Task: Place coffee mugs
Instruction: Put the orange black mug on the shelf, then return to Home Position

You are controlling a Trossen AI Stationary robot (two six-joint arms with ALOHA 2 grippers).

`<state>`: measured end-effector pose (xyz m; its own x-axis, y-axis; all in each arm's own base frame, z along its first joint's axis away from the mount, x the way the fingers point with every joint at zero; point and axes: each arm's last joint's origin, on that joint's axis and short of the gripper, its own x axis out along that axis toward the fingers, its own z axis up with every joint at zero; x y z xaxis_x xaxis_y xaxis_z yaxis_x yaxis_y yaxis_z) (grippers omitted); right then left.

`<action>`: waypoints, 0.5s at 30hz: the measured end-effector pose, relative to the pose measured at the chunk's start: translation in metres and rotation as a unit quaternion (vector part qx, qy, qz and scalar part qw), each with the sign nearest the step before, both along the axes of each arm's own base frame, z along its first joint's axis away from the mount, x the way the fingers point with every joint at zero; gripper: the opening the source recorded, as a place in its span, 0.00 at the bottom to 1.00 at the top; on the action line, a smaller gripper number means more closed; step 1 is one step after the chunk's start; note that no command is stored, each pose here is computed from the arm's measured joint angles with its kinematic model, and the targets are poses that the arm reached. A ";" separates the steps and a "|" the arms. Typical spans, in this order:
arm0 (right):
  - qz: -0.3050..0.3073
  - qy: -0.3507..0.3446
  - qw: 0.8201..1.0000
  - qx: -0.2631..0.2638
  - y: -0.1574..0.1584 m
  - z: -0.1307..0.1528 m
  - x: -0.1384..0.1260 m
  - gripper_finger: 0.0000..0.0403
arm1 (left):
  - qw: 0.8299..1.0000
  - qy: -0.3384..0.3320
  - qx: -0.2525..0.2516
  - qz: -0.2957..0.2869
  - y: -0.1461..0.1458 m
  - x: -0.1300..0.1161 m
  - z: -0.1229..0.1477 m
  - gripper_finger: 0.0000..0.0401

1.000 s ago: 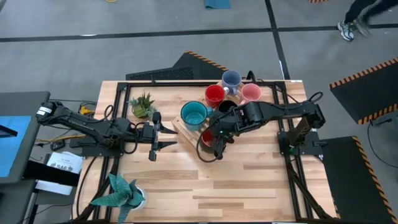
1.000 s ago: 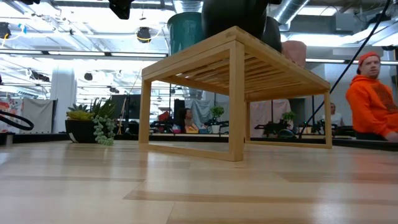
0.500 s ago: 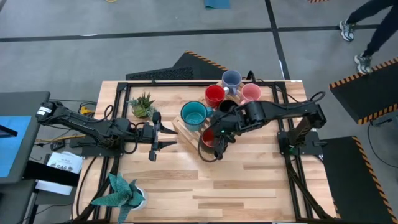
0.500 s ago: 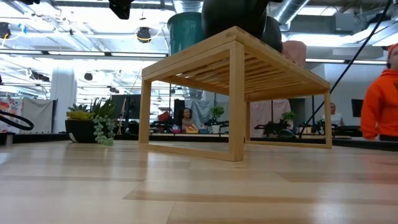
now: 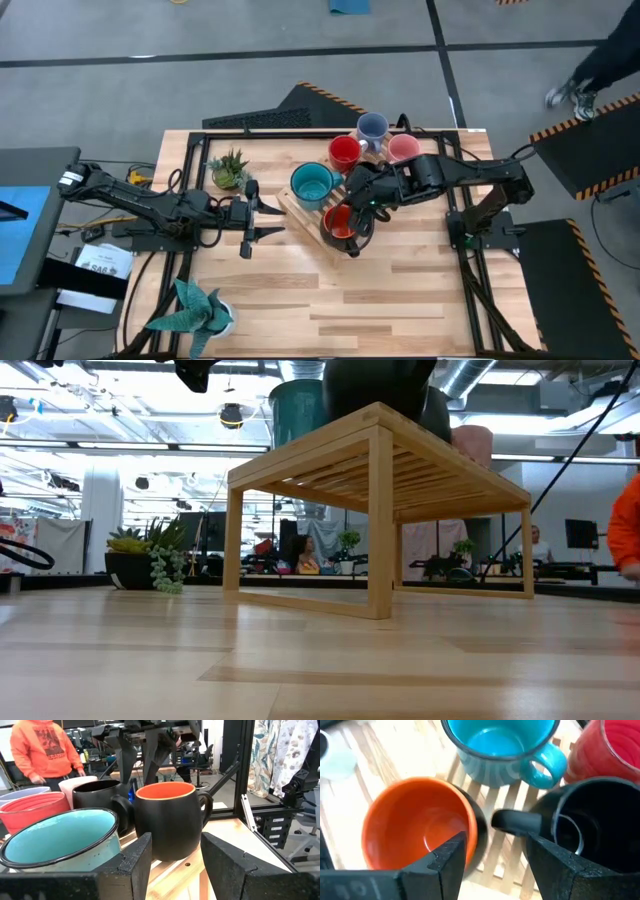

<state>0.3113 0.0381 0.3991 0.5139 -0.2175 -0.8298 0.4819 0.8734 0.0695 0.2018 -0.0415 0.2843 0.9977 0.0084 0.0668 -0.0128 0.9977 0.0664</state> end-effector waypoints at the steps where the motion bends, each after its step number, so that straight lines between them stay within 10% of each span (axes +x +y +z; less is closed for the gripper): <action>1: 0.000 -0.005 1.000 0.001 0.000 0.001 0.000 0.57 | 1.000 0.000 0.000 0.000 0.000 0.000 0.000 0.39; 15: 0.018 -0.006 1.000 -0.001 0.004 0.002 -0.001 0.57 | 1.000 0.000 0.000 0.001 0.000 0.000 0.000 0.39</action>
<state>0.3105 0.0418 0.4010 0.5306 -0.2016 -0.8233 0.4502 0.8900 0.0722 0.2018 -0.0415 0.2844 0.9977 0.0112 0.0671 -0.0157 0.9977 0.0658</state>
